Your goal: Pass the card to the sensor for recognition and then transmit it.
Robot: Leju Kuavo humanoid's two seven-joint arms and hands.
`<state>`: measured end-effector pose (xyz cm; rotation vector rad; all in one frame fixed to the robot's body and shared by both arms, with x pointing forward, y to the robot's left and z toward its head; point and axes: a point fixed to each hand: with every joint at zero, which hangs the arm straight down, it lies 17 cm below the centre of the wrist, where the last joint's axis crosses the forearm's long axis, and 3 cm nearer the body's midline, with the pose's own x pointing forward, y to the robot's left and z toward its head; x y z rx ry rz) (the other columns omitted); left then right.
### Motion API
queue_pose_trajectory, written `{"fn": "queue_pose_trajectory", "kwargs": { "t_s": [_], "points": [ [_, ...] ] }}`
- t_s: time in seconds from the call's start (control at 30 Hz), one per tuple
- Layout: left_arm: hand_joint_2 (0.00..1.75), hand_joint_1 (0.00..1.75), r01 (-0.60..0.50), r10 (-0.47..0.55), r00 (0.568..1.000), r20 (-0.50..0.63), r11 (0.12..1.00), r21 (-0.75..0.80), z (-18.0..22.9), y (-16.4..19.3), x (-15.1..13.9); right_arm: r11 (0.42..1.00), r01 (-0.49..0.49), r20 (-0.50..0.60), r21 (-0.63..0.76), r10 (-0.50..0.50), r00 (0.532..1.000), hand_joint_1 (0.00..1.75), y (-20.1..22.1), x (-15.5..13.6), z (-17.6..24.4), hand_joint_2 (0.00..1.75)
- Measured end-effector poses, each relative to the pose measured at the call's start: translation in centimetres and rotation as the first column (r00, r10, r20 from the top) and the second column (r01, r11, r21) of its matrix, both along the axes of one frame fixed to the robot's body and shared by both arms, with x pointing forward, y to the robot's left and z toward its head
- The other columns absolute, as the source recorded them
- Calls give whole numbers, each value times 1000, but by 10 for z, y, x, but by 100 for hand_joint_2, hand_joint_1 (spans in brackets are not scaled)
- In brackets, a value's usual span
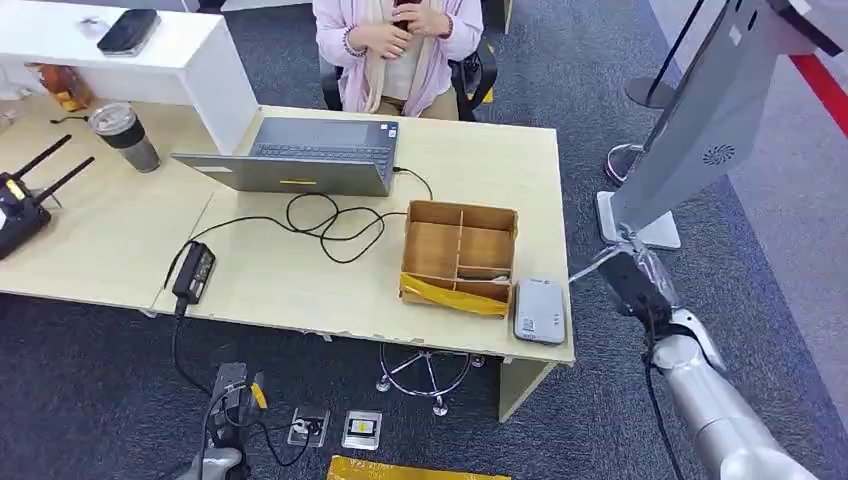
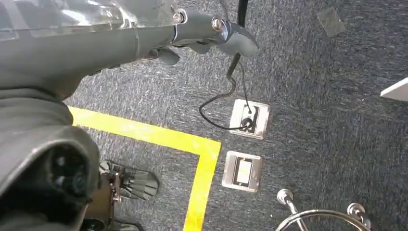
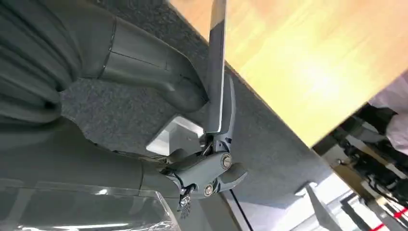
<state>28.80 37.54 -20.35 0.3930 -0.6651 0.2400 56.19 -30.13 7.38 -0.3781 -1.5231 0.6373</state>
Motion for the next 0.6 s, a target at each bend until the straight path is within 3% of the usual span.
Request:
{"fn": "queue_pose_trajectory", "kwargs": {
  "t_s": [0.23, 0.6],
  "points": [
    [0, 0, -5, 5, 1000, -13, 1000, 4, -1, 3, -2, 999, -52, -55, 4, 52, 997, 175, 35, -14, -26, 175],
    [0, 0, -3, 3, 1000, -23, 1000, 9, -3, 7, -8, 997, -62, -109, 51, 67, 992, 175, 54, -26, -46, 175]
  ]
}}
